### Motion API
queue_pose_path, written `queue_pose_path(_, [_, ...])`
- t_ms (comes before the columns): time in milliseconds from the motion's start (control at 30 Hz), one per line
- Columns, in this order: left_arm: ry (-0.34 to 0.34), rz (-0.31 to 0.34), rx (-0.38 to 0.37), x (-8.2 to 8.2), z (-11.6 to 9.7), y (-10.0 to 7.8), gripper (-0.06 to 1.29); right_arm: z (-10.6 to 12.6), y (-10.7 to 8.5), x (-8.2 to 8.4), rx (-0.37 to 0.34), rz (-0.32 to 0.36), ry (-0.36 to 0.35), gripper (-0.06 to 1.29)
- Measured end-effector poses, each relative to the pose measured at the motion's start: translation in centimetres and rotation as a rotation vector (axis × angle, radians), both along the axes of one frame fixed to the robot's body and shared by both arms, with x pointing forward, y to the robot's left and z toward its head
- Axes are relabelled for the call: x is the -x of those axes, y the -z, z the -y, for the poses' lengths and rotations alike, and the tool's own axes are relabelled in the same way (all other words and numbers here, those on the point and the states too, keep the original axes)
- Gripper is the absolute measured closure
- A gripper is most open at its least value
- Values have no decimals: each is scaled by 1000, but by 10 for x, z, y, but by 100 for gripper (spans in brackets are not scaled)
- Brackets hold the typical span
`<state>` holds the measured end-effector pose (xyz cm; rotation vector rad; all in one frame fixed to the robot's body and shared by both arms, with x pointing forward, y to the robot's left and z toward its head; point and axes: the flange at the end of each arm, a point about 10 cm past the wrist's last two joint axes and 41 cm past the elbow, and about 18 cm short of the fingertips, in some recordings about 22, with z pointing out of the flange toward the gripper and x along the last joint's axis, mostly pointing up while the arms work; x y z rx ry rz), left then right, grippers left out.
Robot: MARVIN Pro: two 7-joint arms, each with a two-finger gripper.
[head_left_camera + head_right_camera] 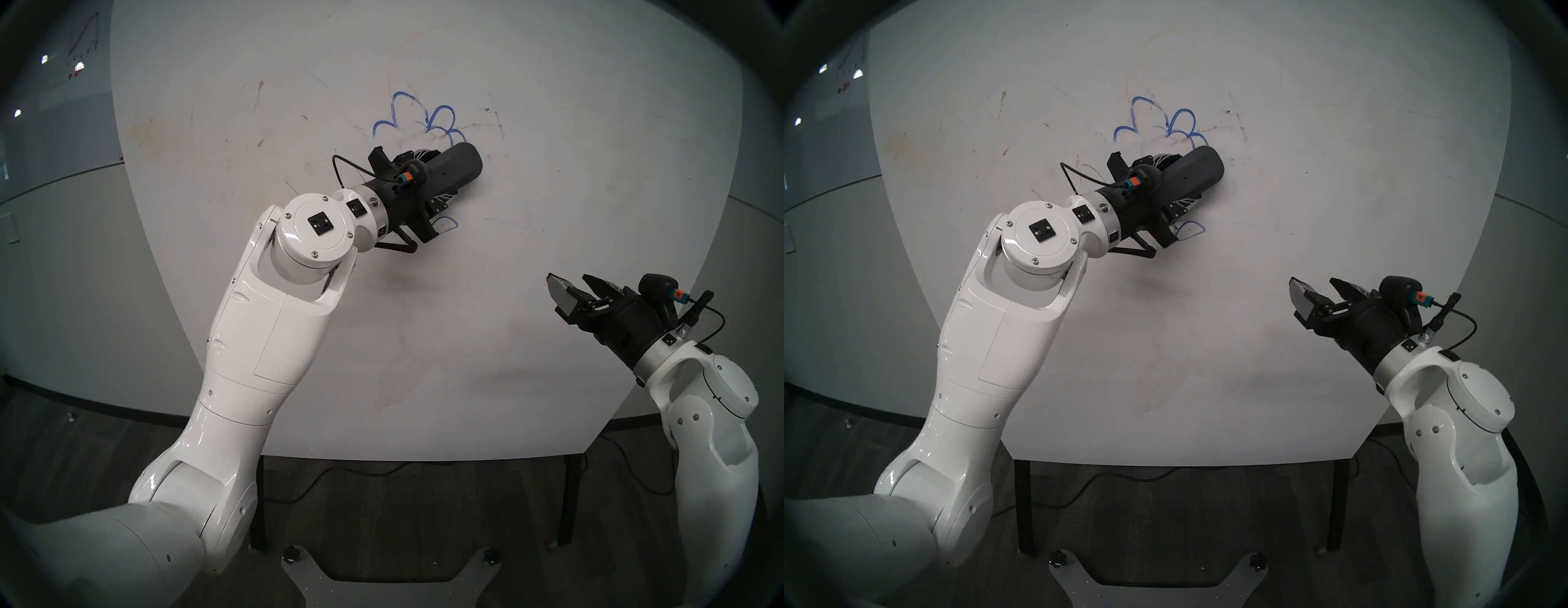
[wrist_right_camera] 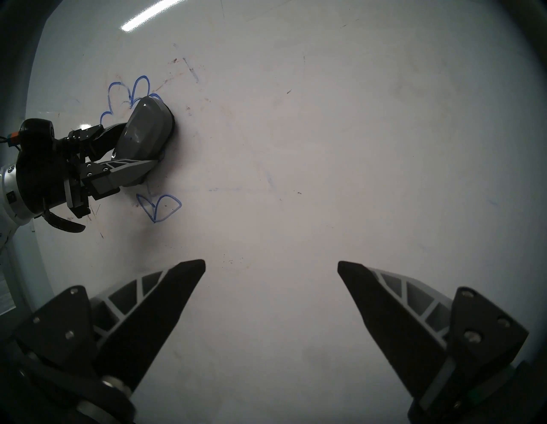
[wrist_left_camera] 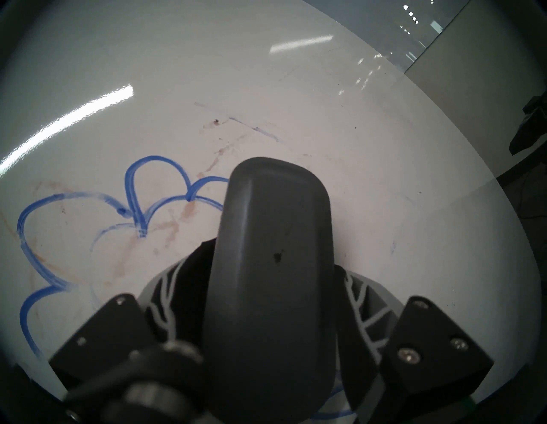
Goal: Erase all marks on the whiteboard with the eraser
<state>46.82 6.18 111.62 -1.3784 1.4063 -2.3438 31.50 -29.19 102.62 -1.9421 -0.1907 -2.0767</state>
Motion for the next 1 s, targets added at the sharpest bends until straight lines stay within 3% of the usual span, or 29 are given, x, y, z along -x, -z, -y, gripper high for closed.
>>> queue_pose_path(400, [-3,38,-33,-4,-2,0,57,0,0,0,0,0,0,0])
queue_pose_path(1000, [14,82,-122,-6,-10,-15,57,0,0,0,0,0,0,0])
